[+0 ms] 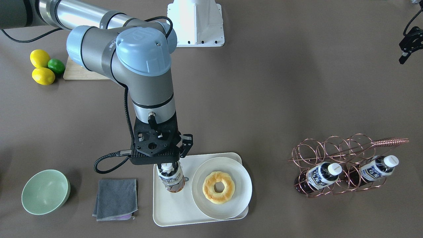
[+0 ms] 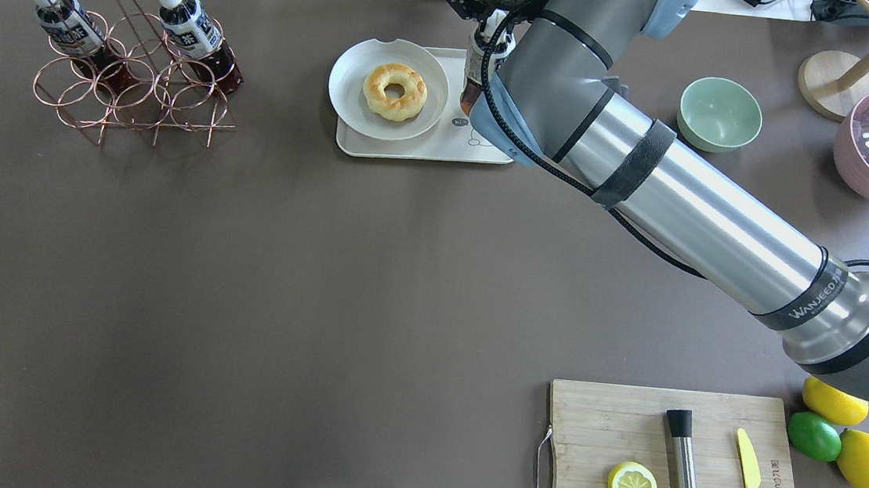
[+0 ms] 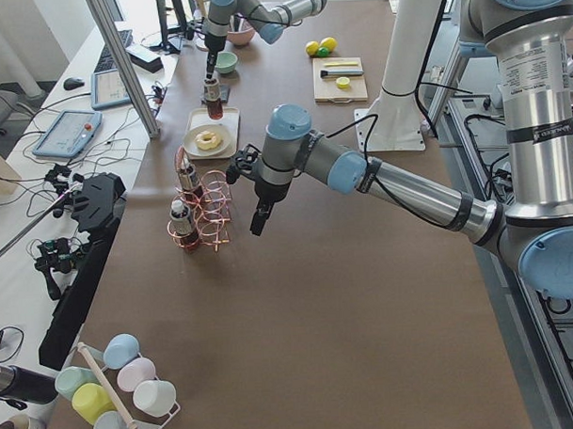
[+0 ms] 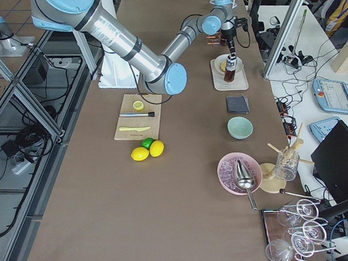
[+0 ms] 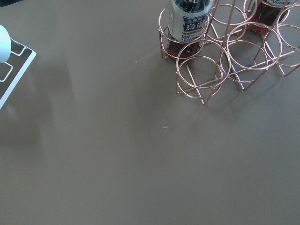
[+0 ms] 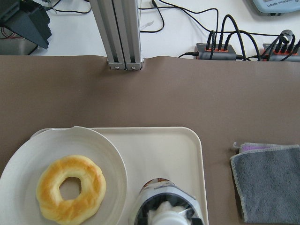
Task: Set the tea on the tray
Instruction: 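Carry the bottle with the right gripper onto the cream tray beside the plate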
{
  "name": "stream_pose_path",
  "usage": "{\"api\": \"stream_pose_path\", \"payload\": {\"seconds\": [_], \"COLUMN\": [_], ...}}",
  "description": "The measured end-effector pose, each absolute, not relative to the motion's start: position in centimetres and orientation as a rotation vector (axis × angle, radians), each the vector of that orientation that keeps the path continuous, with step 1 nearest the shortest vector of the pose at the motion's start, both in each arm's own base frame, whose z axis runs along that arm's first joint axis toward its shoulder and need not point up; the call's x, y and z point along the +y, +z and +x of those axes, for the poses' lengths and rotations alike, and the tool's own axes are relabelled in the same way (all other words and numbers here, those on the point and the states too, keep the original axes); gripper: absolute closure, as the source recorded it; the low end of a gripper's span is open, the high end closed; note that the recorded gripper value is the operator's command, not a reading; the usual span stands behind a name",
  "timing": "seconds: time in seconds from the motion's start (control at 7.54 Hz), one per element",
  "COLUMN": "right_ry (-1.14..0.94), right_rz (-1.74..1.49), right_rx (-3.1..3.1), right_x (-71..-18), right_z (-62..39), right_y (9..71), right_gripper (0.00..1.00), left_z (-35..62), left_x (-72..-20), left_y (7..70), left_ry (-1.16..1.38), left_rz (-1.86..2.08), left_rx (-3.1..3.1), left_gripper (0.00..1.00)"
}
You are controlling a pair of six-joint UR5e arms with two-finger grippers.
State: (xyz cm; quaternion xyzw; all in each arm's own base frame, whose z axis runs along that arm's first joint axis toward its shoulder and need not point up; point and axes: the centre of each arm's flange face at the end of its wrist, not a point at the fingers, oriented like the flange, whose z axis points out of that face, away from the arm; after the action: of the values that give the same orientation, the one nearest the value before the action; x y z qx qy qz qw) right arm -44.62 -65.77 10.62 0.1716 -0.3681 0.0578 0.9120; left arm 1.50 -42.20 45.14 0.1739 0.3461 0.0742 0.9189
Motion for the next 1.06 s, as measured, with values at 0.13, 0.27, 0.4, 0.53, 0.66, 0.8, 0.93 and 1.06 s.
{"api": "stream_pose_path", "payload": {"seconds": [0.13,0.27,0.4,0.53,0.66,0.8,0.93,1.06], "right_ry": [0.12,0.121,0.121,0.121,0.121,0.12,0.118,0.116], "right_rz": [0.357,0.359,0.359,0.359,0.359,0.36,0.36,0.361], "right_rx": [-0.764,-0.766,-0.766,-0.766,-0.765,-0.764,-0.762,-0.761], "right_x": [-66.6,-67.0,-67.2,-67.3,-67.4,-67.4,-67.5,-67.5], "right_z": [-45.4,-45.7,-45.9,-46.0,-45.9,-45.9,-45.8,-45.9], "right_y": [11.4,12.0,12.3,12.5,12.5,12.7,12.8,12.9], "right_gripper": [1.0,1.0,1.0,1.0,1.0,0.89,0.42,0.0], "left_z": [1.1,0.2,-0.3,-0.5,-0.6,-0.6,-0.6,-0.6], "left_x": [-41.7,-41.1,-40.7,-40.4,-40.3,-40.3,-40.3,-40.3], "left_y": [45.7,46.0,45.9,45.7,45.6,45.5,45.4,45.4], "left_ry": [0.159,0.155,0.152,0.154,0.155,0.156,0.157,0.156], "left_rz": [0.354,0.358,0.363,0.365,0.366,0.367,0.367,0.367], "left_rx": [0.705,0.699,0.697,0.706,0.716,0.721,0.724,0.724], "left_gripper": [0.03,0.03,0.03,0.03,0.03,0.03,0.03,0.03]}}
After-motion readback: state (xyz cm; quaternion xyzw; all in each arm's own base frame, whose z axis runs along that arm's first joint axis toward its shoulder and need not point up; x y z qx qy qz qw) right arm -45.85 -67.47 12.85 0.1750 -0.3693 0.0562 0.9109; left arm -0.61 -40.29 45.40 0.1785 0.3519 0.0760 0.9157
